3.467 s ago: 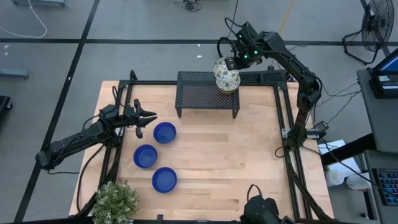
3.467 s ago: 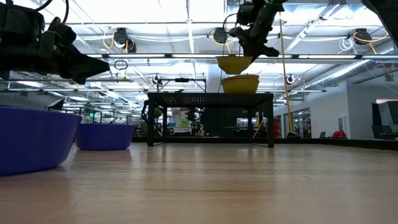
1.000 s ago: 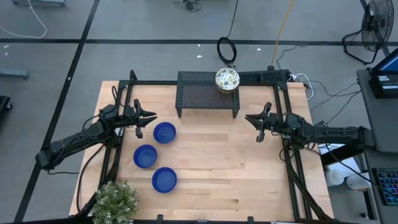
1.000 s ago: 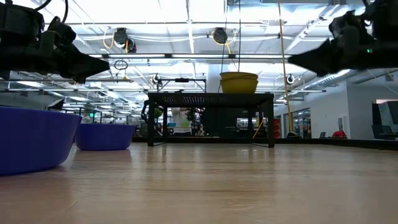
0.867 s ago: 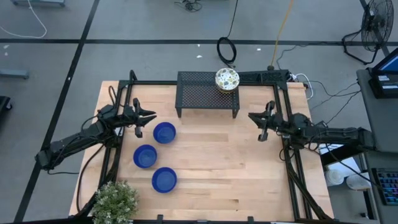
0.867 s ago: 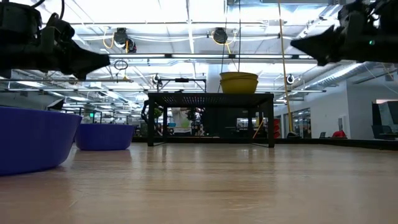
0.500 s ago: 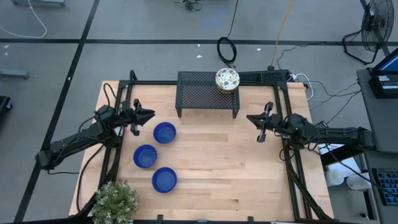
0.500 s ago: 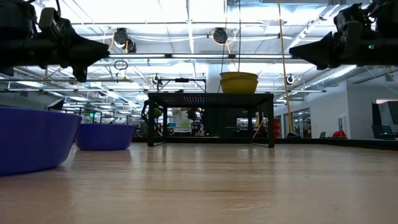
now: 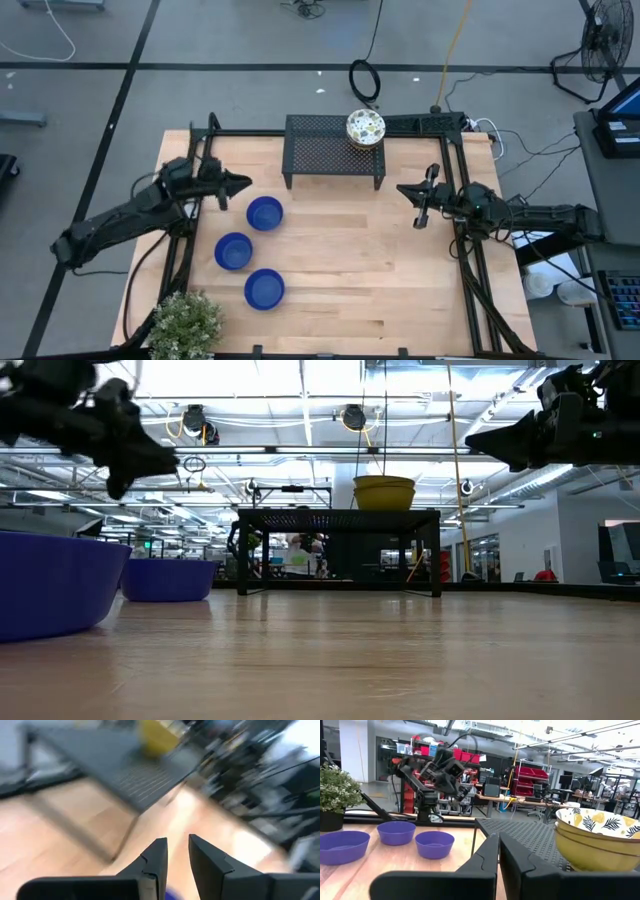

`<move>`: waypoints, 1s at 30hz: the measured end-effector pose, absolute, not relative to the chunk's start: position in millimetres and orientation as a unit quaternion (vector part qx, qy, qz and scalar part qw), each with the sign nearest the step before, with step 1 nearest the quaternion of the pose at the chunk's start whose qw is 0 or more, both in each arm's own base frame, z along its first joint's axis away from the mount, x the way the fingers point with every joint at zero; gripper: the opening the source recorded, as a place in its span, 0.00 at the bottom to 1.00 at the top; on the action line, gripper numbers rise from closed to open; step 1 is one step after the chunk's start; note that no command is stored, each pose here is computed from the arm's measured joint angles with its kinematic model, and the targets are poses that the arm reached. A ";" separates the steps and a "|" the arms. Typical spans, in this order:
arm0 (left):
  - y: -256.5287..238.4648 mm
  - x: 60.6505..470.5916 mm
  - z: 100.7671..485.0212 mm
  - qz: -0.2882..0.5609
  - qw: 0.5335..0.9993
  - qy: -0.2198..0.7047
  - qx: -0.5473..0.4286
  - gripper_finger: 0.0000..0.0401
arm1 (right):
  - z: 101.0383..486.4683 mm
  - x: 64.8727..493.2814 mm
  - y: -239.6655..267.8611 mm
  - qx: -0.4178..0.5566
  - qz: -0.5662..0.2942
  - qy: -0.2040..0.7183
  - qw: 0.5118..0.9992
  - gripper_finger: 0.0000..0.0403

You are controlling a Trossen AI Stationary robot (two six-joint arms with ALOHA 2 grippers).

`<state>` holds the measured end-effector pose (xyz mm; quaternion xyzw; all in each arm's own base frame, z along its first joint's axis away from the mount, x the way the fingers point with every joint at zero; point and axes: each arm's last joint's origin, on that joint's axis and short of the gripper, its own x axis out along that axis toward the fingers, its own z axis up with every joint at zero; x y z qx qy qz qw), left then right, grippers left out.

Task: Pick & Place Mini bowls
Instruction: Put the top blue bowl on the shelf

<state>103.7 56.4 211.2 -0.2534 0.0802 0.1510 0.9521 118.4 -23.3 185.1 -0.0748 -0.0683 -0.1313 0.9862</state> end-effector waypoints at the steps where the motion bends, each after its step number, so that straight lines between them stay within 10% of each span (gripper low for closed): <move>1: 58.2 105.4 217.5 0.177 0.941 0.116 -0.264 0.20 | 185.1 118.4 -23.3 -0.075 -0.131 -0.068 0.986 0.00; 16: 91.7 175.8 205.0 0.213 0.771 0.497 -0.337 0.57 | 185.0 118.4 -23.3 -0.075 -0.131 -0.068 0.986 0.00; 30: 100.6 197.2 160.9 0.240 0.714 0.575 -0.319 0.60 | 185.0 118.5 -23.3 -0.075 -0.131 -0.068 0.986 0.00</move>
